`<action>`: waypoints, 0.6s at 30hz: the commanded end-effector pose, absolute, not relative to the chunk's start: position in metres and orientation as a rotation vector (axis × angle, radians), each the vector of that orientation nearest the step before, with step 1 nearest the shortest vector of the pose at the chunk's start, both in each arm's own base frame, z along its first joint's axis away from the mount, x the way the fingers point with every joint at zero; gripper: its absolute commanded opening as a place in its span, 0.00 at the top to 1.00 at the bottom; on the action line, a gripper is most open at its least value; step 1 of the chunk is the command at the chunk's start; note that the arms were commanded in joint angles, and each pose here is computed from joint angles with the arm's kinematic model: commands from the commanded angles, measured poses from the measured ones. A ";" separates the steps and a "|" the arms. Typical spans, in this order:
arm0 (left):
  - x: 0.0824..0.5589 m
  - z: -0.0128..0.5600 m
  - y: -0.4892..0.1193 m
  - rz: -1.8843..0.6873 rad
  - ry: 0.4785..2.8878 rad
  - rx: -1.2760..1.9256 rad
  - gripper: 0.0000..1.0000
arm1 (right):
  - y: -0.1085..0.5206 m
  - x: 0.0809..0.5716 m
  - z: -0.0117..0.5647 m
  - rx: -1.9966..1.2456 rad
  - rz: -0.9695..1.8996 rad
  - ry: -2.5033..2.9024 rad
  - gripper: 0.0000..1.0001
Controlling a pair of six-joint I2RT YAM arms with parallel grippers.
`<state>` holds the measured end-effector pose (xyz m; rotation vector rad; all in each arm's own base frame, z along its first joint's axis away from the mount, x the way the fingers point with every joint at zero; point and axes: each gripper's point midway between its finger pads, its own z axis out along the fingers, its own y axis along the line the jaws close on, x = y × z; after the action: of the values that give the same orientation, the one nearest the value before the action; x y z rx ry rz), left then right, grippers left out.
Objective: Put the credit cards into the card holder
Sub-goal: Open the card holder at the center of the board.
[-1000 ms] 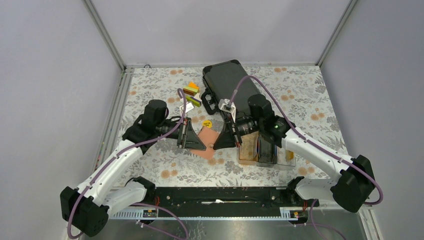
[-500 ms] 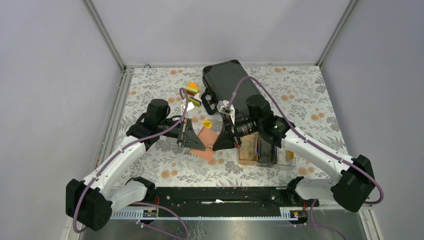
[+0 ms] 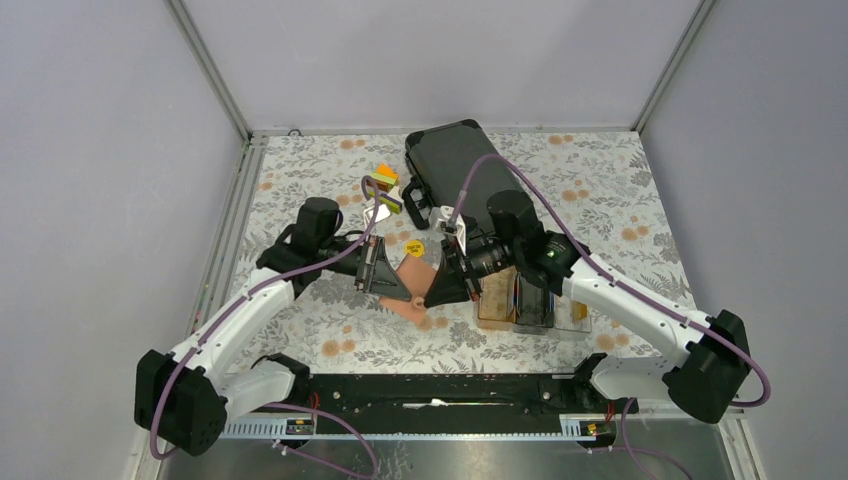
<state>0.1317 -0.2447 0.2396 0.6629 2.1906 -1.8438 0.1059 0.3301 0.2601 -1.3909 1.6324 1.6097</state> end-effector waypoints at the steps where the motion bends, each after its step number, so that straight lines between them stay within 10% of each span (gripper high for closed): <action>1: 0.181 0.230 -0.237 -1.497 2.120 0.559 1.00 | 0.331 0.089 0.289 -1.381 1.609 1.587 0.85; 5: 0.209 0.237 -0.203 -1.105 2.014 0.350 1.00 | 0.332 0.131 0.304 -1.051 1.398 1.642 0.46; 14: 0.212 0.218 -0.171 -0.936 1.974 0.101 1.00 | 0.360 0.181 0.288 -0.578 1.398 1.810 0.57; 18: 0.211 0.219 -0.171 -0.935 1.971 0.098 1.00 | 0.374 0.198 0.262 -0.490 1.251 1.937 0.42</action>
<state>0.1994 -0.1762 0.2053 0.1495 2.0406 -0.9774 0.1736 0.3616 0.2564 -0.6749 1.8906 1.3588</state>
